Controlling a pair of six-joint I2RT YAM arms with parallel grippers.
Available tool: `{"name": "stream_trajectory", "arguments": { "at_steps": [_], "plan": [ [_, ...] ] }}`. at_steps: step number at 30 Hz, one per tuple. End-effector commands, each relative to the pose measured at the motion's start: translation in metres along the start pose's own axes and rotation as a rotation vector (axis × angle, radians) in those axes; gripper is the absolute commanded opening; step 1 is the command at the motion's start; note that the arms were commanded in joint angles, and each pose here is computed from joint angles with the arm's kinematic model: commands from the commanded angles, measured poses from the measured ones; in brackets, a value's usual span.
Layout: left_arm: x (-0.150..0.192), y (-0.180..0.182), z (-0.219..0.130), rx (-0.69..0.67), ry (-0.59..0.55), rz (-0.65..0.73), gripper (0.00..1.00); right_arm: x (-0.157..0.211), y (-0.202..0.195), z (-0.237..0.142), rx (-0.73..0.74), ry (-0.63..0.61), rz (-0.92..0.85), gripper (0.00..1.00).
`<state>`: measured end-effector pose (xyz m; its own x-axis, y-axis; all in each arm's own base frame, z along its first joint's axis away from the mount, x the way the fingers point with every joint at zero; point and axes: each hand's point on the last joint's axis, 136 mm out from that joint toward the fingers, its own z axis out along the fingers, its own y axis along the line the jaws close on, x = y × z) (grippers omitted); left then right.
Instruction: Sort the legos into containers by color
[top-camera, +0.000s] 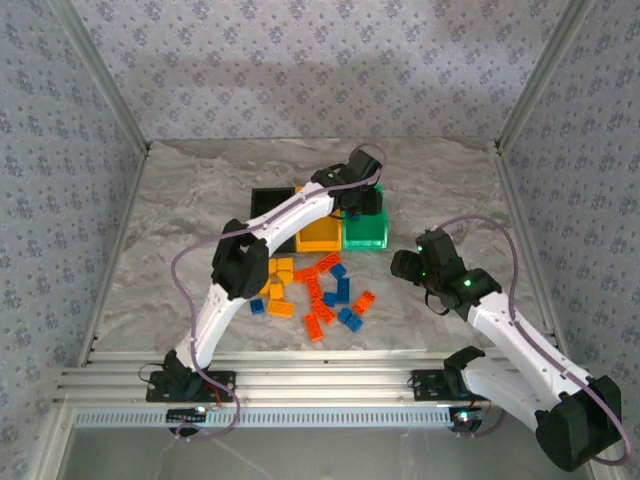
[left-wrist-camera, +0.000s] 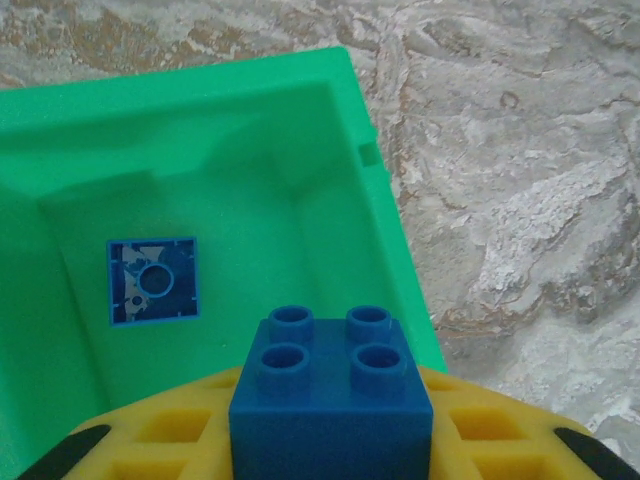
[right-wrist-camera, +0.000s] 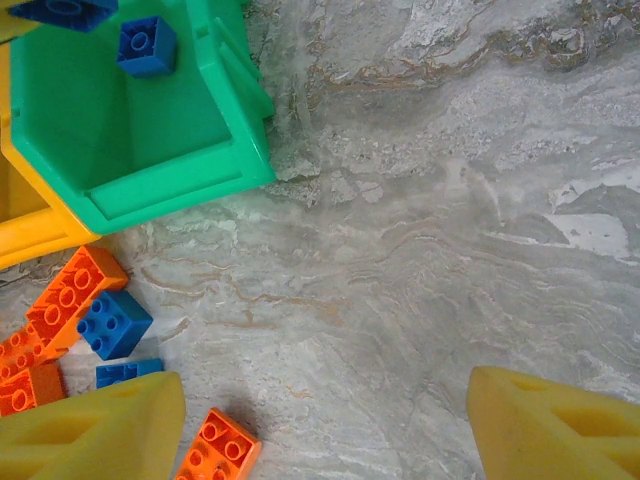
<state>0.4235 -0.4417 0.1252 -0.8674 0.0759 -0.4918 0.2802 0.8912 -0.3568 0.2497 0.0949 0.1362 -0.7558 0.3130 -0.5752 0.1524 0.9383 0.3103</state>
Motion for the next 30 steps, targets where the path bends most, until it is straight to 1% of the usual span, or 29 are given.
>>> {"name": "stream_trajectory", "arguments": {
  "at_steps": [1,4,7,10,11,13,14,17,18,19,20,22,25,26,30],
  "plan": [
    [-0.002,-0.003,-0.003,0.008,0.011,0.011,0.47,0.004,-0.006,-0.003,0.014,0.009,0.026,0.76],
    [-0.005,-0.004,-0.006,0.012,0.004,0.008,0.64,0.004,-0.007,-0.005,0.011,0.009,0.033,0.77],
    [-0.016,-0.013,-0.021,0.043,-0.03,0.009,0.75,0.001,-0.005,-0.009,-0.003,-0.004,0.041,0.78],
    [-0.028,-0.022,-0.044,0.069,-0.071,0.011,0.83,0.002,-0.006,-0.014,-0.001,0.003,0.04,0.78],
    [-0.031,-0.024,-0.051,0.077,-0.082,0.012,0.89,0.001,-0.005,-0.016,-0.005,0.001,0.042,0.79],
    [-0.034,-0.031,-0.072,0.105,-0.107,0.013,0.94,0.001,-0.004,-0.018,-0.016,0.001,0.041,0.79],
    [-0.036,-0.035,-0.084,0.131,-0.134,0.012,0.99,-0.001,-0.002,-0.019,-0.02,-0.006,0.043,0.8],
    [-0.033,-0.042,-0.126,0.195,-0.207,0.012,1.0,-0.005,0.001,-0.018,-0.033,-0.024,0.051,0.8],
    [-0.022,-0.038,-0.136,0.202,-0.212,0.009,0.99,-0.006,0.005,-0.017,-0.056,-0.029,0.057,0.82],
    [-0.017,-0.038,-0.15,0.216,-0.229,0.009,1.0,-0.005,0.008,-0.015,-0.069,-0.026,0.062,0.88],
    [-0.01,-0.035,-0.164,0.226,-0.246,0.01,1.0,-0.004,0.011,-0.013,-0.083,-0.023,0.066,0.9],
    [0.009,-0.022,-0.187,0.219,-0.268,0.01,1.0,-0.001,0.018,-0.008,-0.104,-0.01,0.063,0.9],
    [0.044,0.006,-0.214,0.198,-0.289,-0.006,1.0,0.008,0.03,0.0,-0.115,0.021,0.032,0.9],
    [0.062,0.021,-0.216,0.18,-0.279,-0.018,1.0,0.013,0.035,0.003,-0.118,0.035,0.014,0.9],
    [0.116,0.077,-0.232,0.109,-0.283,-0.064,1.0,0.035,0.057,0.015,-0.12,0.095,-0.077,0.9]
  ]
}}
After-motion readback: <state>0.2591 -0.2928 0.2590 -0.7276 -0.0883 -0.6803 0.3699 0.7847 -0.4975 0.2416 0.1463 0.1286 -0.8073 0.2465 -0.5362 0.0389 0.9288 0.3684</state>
